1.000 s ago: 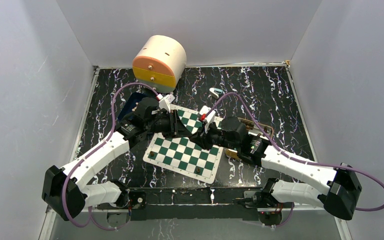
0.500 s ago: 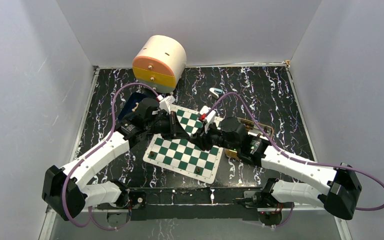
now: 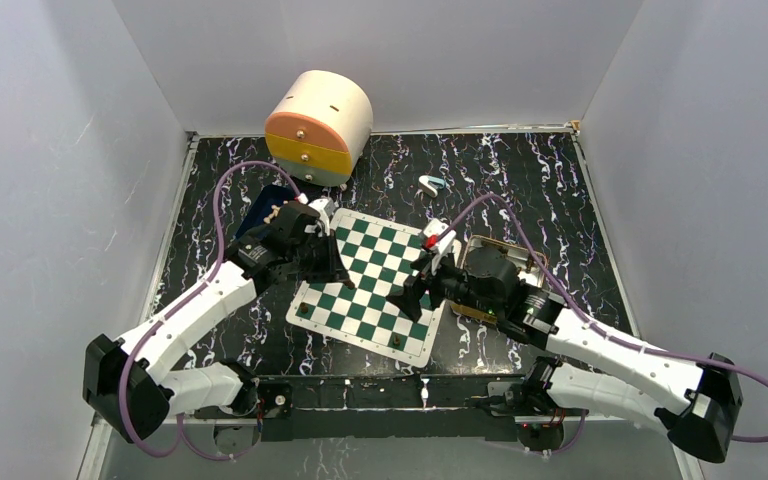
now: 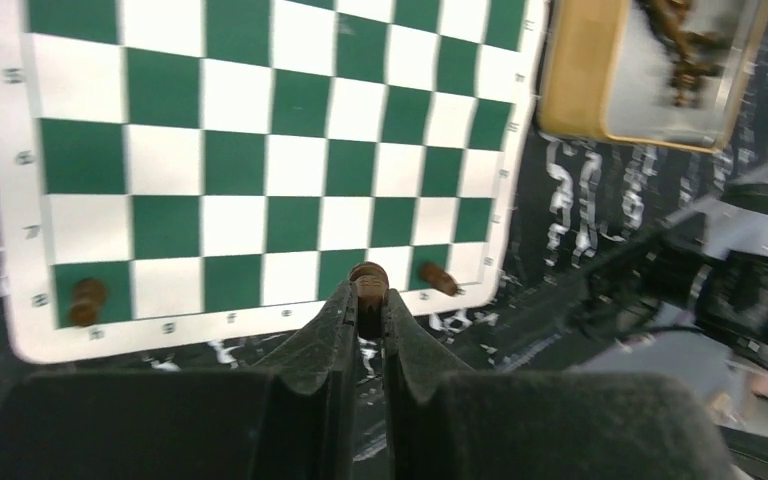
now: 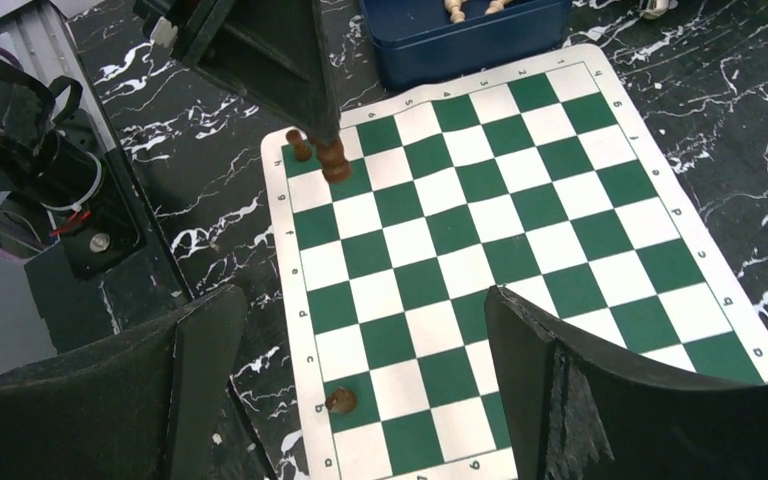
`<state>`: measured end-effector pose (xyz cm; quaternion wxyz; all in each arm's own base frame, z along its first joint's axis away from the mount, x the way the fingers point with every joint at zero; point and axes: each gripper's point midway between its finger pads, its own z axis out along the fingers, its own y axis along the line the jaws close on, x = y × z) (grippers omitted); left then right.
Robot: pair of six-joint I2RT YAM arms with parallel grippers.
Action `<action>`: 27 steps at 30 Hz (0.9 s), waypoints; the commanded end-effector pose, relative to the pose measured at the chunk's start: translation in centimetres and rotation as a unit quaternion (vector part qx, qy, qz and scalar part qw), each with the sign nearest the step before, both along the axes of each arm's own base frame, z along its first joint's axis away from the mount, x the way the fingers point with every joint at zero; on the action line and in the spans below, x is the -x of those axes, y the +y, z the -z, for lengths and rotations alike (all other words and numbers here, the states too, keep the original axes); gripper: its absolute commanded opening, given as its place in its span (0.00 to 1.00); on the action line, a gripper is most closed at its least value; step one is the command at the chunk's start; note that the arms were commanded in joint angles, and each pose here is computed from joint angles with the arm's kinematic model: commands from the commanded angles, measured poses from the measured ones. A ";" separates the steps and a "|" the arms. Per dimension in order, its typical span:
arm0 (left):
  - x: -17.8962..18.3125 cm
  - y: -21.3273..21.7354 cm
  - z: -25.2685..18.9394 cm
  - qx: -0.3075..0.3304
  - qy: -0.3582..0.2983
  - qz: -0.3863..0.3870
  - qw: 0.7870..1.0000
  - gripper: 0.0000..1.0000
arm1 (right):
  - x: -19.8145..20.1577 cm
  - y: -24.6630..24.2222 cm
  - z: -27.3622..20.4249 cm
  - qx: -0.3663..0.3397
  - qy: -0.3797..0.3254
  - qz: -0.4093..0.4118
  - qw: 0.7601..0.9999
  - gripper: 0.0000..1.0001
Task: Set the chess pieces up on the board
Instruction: Place the chess piece on the chessboard.
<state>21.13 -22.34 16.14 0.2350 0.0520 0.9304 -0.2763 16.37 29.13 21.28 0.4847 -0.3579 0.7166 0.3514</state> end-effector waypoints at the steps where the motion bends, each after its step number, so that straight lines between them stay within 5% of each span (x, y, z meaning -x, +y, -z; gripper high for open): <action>1: -0.7 4.3 0.6 -0.100 -0.041 -0.054 0.993 0.00 | 0.0 -1.5 0.0 0.000 -0.001 0.028 1.000 0.99; 10: -0.6 8.2 4.1 -0.186 -0.042 -0.113 0.975 0.00 | 0.0 -3.0 0.5 0.009 -0.002 0.049 0.999 0.99; 27: 0.6 8.1 8.6 -0.185 -0.017 -0.106 0.977 0.00 | 0.3 -2.8 1.9 0.021 0.013 0.042 0.999 0.99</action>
